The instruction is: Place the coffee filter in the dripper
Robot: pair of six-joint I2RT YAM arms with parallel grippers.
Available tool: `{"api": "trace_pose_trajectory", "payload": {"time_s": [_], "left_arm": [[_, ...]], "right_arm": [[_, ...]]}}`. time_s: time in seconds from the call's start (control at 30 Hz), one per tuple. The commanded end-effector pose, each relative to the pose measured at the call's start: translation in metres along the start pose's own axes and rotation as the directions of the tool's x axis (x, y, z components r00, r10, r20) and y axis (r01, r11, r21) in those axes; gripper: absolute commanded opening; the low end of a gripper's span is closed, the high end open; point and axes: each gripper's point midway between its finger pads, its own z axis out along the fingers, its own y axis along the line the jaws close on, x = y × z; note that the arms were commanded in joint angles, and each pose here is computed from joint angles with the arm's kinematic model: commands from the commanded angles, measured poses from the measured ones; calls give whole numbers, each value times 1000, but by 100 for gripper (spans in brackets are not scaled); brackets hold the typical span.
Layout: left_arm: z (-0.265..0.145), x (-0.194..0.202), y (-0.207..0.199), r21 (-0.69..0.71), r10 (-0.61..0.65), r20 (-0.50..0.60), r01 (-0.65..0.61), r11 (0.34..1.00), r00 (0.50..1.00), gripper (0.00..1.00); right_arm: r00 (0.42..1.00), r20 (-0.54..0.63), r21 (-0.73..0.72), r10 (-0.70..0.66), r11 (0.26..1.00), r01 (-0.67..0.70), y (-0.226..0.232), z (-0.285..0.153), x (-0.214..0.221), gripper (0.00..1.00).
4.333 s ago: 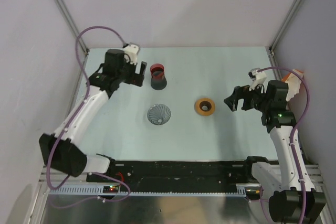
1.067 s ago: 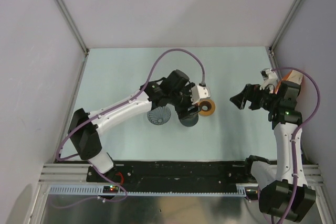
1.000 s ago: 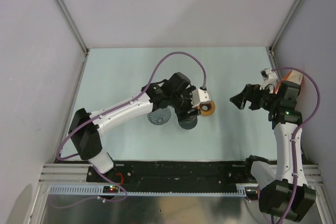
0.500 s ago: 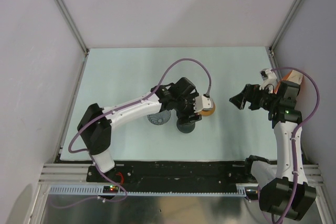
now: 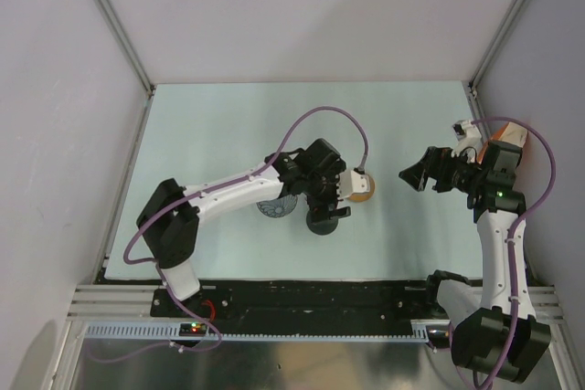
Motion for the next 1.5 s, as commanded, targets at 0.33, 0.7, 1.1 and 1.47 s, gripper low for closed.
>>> {"api": "trace_pose_trajectory", "payload": {"time_s": [0.33, 0.7, 1.1, 1.47], "left_arm": [[-35, -7, 8, -109, 80, 39, -76, 991, 996, 100], [-85, 0, -6, -158, 108, 68, -96, 983, 992, 100], [-201, 6, 26, -232, -197, 397, 306, 923, 896, 100], [-229, 31, 21, -291, -281, 472, 448, 845, 836, 100]], "right_arm": [[999, 22, -30, -36, 999, 37, 7, -4, -14, 100], [999, -28, 5, -35, 999, 35, -4, 4, -4, 100], [940, -282, 191, -192, 949, 251, -15, 74, 5, 93], [857, -491, 218, -157, 930, 295, -30, 159, 45, 80]]}}
